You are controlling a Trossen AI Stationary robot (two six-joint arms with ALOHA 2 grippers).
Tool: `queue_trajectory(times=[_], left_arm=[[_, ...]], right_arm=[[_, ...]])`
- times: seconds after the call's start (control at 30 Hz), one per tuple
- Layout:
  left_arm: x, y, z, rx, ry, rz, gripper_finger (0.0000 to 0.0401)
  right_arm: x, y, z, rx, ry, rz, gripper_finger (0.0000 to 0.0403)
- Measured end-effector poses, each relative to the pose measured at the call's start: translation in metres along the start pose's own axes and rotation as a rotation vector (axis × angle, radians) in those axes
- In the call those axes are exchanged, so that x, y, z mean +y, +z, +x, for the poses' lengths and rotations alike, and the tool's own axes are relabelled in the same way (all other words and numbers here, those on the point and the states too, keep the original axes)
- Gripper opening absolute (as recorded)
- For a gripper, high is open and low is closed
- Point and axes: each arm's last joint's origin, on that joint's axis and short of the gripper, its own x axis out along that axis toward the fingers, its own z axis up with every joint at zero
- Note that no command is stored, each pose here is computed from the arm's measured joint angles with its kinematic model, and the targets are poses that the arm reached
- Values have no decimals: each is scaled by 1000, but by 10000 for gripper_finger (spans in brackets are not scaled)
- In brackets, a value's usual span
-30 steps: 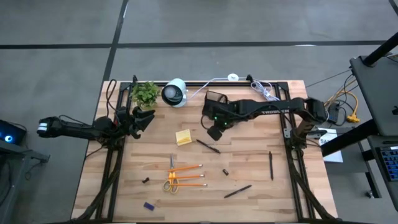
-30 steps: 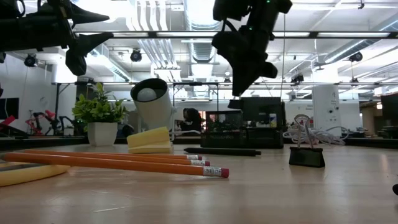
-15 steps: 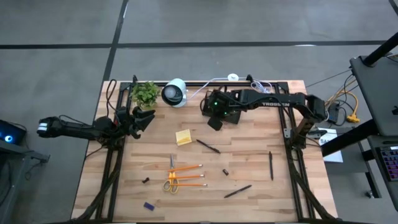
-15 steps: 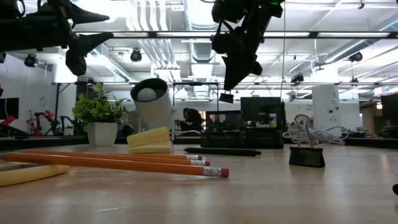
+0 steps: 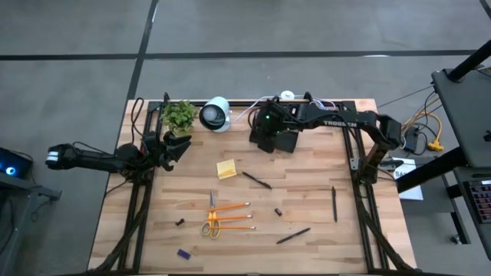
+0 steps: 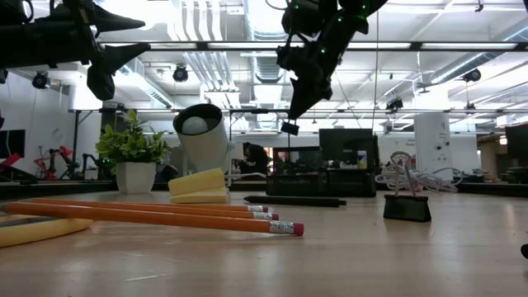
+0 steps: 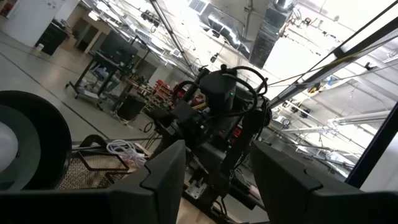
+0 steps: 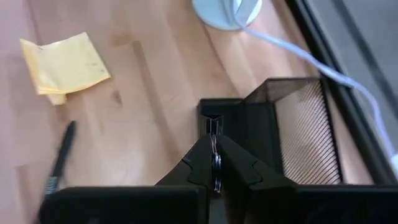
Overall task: Pick and place office supplies into organizer
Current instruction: Put the top right binder clip into the desk organizer
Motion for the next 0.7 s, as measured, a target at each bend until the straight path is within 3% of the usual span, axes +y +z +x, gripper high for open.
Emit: queue_trajectory(times=[0.2,0.7], left_arm=[[0,0,0,0,1,0,167],[0,0,0,-1,0,-1,167]], right_arm=[[-2,-2,7,-25,17,-118,8],[-11,-15,55,106,11,-155,8]])
